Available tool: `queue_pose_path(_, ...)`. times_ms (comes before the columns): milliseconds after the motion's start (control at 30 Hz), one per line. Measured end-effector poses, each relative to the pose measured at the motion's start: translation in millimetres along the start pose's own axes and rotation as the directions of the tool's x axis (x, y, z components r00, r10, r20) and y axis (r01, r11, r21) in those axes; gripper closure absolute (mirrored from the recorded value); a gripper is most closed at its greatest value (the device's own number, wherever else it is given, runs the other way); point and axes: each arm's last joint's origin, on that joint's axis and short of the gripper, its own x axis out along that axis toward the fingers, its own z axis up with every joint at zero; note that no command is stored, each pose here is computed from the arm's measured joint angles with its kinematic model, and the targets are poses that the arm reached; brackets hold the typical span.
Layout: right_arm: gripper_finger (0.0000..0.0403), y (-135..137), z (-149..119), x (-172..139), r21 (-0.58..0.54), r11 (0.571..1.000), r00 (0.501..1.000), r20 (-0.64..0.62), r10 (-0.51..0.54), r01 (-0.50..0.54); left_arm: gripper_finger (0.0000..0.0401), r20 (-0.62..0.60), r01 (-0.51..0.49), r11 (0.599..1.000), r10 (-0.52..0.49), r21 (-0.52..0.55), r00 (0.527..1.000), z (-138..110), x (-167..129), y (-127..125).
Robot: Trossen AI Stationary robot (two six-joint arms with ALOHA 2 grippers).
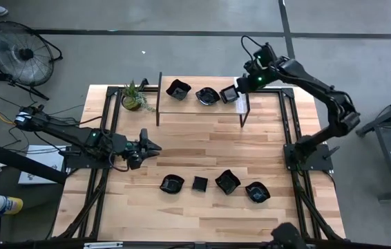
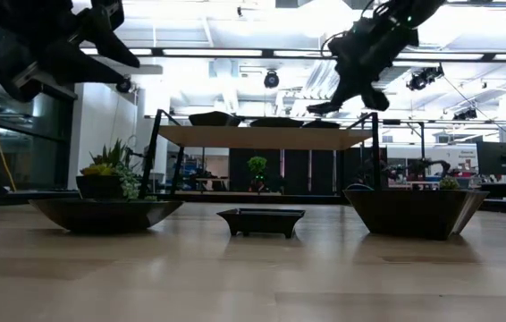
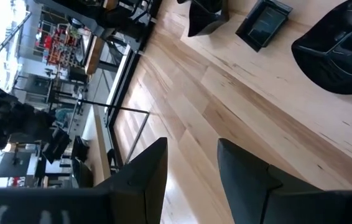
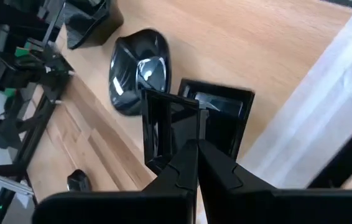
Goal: Pick & Place Mini shaped plates
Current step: Stack the black square plate on top of the black square plate on the shelf
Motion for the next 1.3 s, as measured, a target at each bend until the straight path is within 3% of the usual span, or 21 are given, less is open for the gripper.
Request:
queue_pose_path(300, 0.0403, -15.5, 7.3, 5.2, 0.011, 1.000, 1.000, -0.002, 0.016, -0.016, 0.0265, -0.017, 0.026, 0.999, -0.026, -0.019, 1.000, -1.6, 0.0, -2.6)
queue_pose_path(1300, 0.0402, -23.2, 11.4, 19.2, -0.013, 1.000, 0.999, -0.023, 0.027, -0.028, 0.0265, -0.021, 0.028, 0.998, -0.029, -0.051, 0.999, -1.9, 0.0, -3.0)
